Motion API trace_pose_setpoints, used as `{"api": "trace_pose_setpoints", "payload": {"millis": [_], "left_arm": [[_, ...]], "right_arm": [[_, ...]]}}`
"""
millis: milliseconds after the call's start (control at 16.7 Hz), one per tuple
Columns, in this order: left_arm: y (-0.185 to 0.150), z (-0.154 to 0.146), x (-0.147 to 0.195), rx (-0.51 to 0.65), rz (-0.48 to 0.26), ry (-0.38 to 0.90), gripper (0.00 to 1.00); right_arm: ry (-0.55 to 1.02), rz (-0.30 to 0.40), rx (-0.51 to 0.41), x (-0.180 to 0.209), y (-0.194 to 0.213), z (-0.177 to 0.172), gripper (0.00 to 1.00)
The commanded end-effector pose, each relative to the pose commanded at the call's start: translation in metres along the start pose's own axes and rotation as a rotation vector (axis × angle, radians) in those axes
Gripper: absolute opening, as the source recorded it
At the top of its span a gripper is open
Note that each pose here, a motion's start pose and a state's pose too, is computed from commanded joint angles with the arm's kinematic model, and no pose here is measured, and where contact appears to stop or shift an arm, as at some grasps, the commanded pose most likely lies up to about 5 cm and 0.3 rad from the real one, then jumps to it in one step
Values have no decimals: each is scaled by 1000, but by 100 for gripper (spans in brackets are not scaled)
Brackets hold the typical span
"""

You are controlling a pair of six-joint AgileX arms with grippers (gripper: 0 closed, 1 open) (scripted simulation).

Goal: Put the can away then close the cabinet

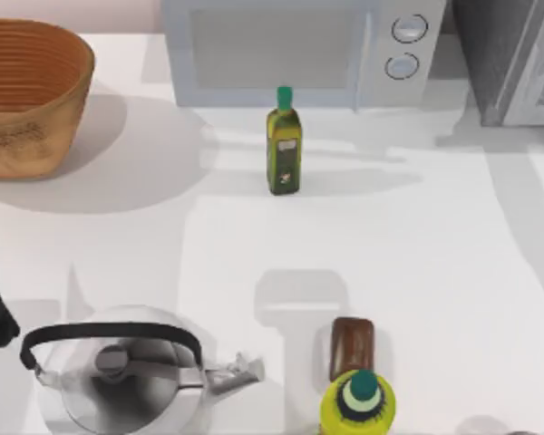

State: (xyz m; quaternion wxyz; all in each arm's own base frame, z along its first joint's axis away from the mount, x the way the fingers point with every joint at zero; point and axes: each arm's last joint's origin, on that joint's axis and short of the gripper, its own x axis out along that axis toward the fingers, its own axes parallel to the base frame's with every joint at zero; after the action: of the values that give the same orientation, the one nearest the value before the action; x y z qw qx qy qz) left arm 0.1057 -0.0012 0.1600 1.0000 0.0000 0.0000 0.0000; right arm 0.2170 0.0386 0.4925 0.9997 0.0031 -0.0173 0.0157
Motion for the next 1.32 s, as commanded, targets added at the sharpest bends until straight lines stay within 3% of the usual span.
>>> {"api": "trace_pose_setpoints", "payload": {"millis": [300,960,1320], "left_arm": [[0,0,0,0,0,0,100],[0,0,0,0,0,0,100],[0,0,0,0,0,0,100]], "right_arm": [[30,-26,-4,36,7,16,0],[9,-15,8,50,10,30,0],[-7,4,6,96,15,51,0]]}}
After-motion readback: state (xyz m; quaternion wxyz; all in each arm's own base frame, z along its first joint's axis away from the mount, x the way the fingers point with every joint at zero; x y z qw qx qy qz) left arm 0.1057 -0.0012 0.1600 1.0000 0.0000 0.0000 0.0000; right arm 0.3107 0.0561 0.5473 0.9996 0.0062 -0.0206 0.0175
